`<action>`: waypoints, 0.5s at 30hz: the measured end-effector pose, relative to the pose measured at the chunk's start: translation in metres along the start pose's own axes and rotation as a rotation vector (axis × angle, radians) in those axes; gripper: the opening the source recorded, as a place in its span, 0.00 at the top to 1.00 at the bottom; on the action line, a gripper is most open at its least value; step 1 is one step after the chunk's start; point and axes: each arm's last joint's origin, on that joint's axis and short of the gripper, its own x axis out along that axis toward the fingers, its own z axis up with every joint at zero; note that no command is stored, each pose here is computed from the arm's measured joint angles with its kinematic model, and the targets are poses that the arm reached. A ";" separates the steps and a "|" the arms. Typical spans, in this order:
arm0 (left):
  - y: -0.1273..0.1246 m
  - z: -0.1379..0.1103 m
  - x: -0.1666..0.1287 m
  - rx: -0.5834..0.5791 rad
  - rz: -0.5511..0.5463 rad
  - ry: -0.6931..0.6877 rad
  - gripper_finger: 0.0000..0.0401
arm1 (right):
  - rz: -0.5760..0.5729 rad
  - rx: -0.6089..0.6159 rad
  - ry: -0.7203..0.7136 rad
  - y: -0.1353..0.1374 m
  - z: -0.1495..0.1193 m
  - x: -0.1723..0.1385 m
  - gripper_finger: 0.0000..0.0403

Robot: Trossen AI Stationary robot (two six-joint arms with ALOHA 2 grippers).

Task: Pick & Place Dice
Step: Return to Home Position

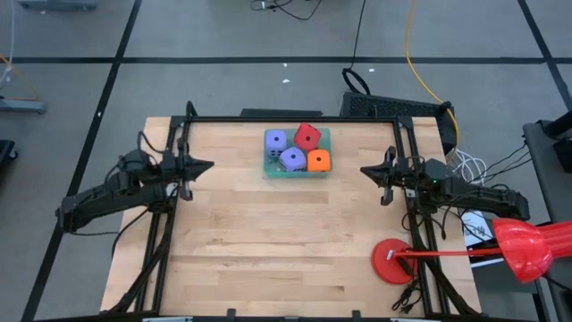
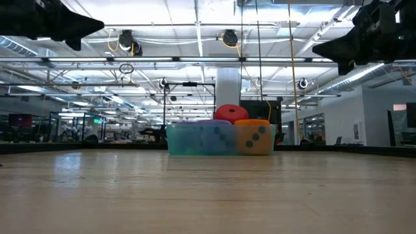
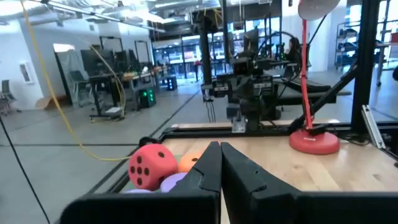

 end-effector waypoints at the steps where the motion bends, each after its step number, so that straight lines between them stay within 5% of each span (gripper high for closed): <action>1: 0.000 -0.003 -0.001 -0.002 0.000 -0.003 0.99 | -0.015 -0.001 0.008 0.000 -0.001 -0.001 1.00; 15: -0.005 -0.053 0.007 -0.070 -0.052 0.070 0.99 | -0.017 0.050 -0.021 -0.002 -0.026 -0.007 1.00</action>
